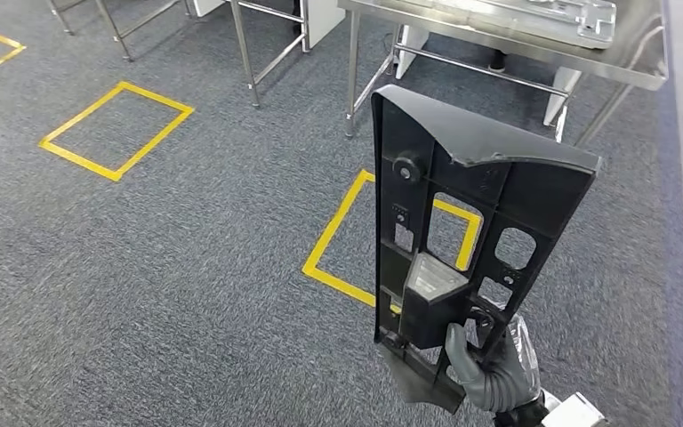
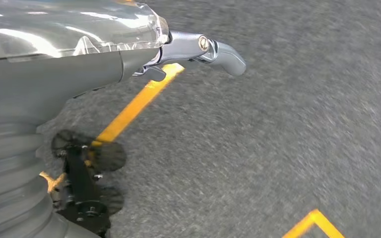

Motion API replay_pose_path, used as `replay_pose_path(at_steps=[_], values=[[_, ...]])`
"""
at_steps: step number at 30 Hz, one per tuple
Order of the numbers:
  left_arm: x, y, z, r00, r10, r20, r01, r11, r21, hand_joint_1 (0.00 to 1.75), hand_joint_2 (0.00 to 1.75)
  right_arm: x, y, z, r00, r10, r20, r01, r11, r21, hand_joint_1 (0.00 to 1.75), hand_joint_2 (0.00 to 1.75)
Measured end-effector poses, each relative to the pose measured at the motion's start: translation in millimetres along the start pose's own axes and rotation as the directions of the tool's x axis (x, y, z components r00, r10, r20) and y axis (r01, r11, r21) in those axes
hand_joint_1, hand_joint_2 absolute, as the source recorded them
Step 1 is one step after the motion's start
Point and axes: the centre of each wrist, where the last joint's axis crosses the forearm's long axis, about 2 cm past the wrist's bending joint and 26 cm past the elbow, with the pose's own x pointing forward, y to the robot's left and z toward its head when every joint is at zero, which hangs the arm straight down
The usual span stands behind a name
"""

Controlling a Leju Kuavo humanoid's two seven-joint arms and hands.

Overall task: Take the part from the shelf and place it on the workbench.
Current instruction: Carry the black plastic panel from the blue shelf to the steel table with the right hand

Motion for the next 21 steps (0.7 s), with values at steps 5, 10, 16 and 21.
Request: replay_pose_path(at_steps=[5, 10, 16, 21], values=[[0, 1, 0, 1.0, 0.006, 0.009, -0.006, 1.0, -0.018, 0.0, 1.75, 1, -3, 4, 1.0, 0.011, 0.004, -0.011, 1.0, 0.003, 1.75, 1.75], [1, 2, 0, 0.999, 0.027, 0.041, -0.026, 0.999, -0.036, 0.0, 1.75, 1, -3, 4, 1.0, 0.017, 0.012, -0.018, 1.0, 0.006, 1.75, 1.75], [3, 8, 1, 0.997, -0.003, 0.081, 0.007, 0.999, -0.053, 0.0, 1.75, 2, -3, 1, 0.996, 0.091, -0.013, -0.092, 0.995, -0.048, 1.75, 1.75], [-6, 16, 11, 0.998, -0.039, 0.056, 0.042, 0.998, -0.045, 0.0, 1.75, 2, -3, -1, 0.994, 0.106, -0.019, -0.107, 0.989, -0.102, 1.75, 1.75]])
